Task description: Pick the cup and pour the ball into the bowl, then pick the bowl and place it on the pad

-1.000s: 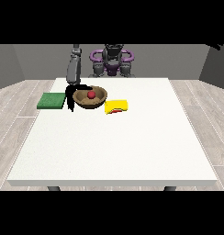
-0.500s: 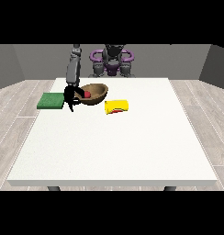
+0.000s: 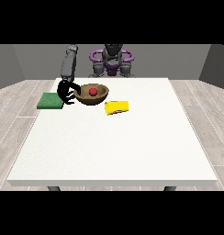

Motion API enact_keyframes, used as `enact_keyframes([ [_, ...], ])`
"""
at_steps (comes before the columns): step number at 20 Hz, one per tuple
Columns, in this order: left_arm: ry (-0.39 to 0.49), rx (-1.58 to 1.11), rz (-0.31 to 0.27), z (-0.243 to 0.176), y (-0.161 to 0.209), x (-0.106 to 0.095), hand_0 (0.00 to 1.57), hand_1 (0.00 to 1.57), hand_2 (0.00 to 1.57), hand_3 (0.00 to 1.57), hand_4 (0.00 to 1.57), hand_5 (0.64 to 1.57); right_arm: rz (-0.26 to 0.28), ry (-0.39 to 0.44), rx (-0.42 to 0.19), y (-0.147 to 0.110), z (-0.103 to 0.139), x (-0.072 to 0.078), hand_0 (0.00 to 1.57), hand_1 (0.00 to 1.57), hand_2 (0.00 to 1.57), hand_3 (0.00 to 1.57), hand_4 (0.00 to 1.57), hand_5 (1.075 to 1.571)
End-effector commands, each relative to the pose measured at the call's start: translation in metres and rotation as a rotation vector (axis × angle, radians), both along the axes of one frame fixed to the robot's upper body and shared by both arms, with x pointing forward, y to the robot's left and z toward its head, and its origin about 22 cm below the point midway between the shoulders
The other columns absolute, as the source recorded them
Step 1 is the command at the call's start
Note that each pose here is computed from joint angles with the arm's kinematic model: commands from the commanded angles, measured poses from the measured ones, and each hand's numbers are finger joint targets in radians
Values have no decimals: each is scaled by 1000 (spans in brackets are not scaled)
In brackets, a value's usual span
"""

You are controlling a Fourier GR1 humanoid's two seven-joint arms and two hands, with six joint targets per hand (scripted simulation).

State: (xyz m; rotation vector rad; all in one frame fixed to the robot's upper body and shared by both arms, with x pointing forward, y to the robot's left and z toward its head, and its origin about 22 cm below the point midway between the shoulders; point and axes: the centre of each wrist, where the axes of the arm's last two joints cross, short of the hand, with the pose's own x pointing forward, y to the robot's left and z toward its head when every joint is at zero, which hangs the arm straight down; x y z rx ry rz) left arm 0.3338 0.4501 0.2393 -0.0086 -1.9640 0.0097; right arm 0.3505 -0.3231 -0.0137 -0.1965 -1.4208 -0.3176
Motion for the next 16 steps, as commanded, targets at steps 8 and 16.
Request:
enact_keyframes([
  [8,57,-8,81,-26,43,-20,0,0,0,0,703,1565,35,122,-142,-61,85,22,1571,1571,1571,1571,973,1564],
  [16,-14,7,150,-39,69,-35,0,0,0,0,720,1559,77,39,-221,-77,90,15,1571,1571,1571,1571,984,1571],
])
